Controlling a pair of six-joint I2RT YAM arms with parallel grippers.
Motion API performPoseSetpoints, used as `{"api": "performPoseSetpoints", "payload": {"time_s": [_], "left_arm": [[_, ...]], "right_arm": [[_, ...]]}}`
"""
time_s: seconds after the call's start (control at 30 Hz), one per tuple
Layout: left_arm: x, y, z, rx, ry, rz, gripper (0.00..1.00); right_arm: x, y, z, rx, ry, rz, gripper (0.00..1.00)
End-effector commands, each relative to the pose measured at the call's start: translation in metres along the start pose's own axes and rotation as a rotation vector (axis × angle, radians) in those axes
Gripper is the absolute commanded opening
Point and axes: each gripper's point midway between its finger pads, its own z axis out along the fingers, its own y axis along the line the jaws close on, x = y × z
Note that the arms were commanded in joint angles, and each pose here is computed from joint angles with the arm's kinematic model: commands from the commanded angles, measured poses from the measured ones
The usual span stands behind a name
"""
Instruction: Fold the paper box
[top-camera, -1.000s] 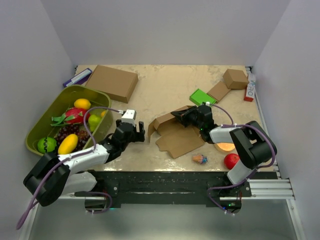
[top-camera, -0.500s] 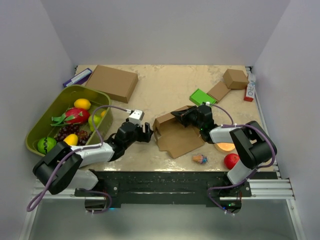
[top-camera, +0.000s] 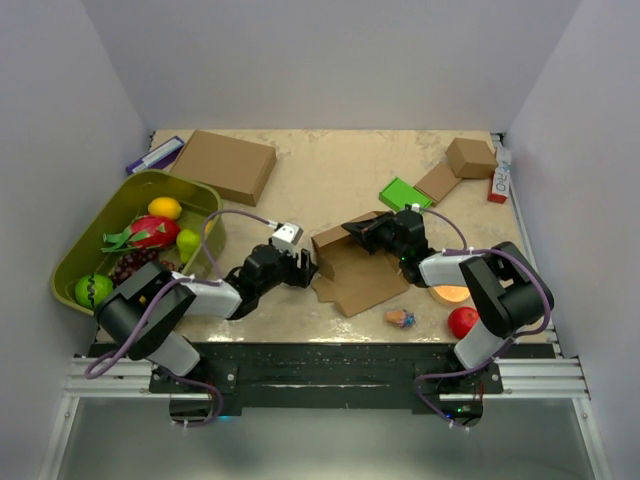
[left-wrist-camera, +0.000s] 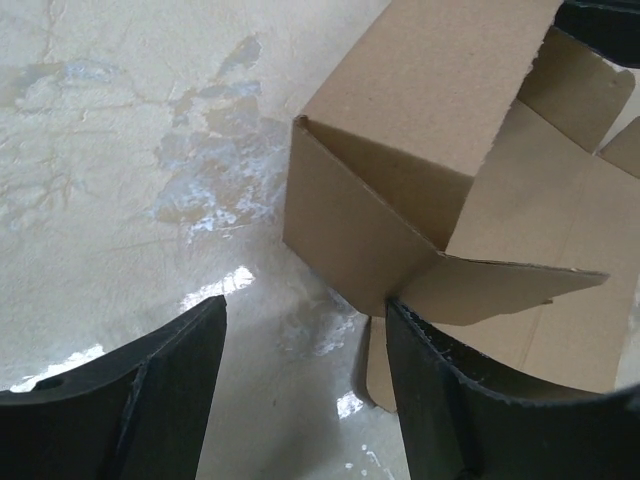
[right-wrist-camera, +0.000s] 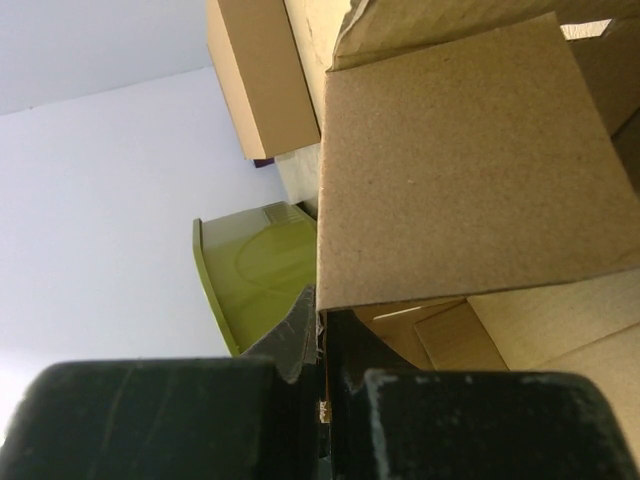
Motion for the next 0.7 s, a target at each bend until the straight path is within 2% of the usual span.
{"api": "performPoseSetpoints", "payload": {"time_s": [0.0,0.23,0.4,0.67], "left_arm": [[-0.035,-0.028,0.011,0.080,-0.127,0.030,0.69],[-0.034,-0.033,0.018,0.056,-0.152,0.003,0.71],[-0.032,-0.026,0.019,0.000,-0.179,-0.030,0.71],[-0.037,-0.040,0.022,0.025,-0.236,-0.001,0.70]], "right_arm": [[0.000,0.009,-0.005,-0.028,-0.010,-0.025,0.00],[-0.002,0.010,-0.006,-0.029,-0.029,-0.067,0.00],[-0.010,-0.006,-0.012,0.009,-0.078,-0.093,0.00],[-0.013,-0.044,-0.014,0.064,-0.094,-0.102,0.00]]}}
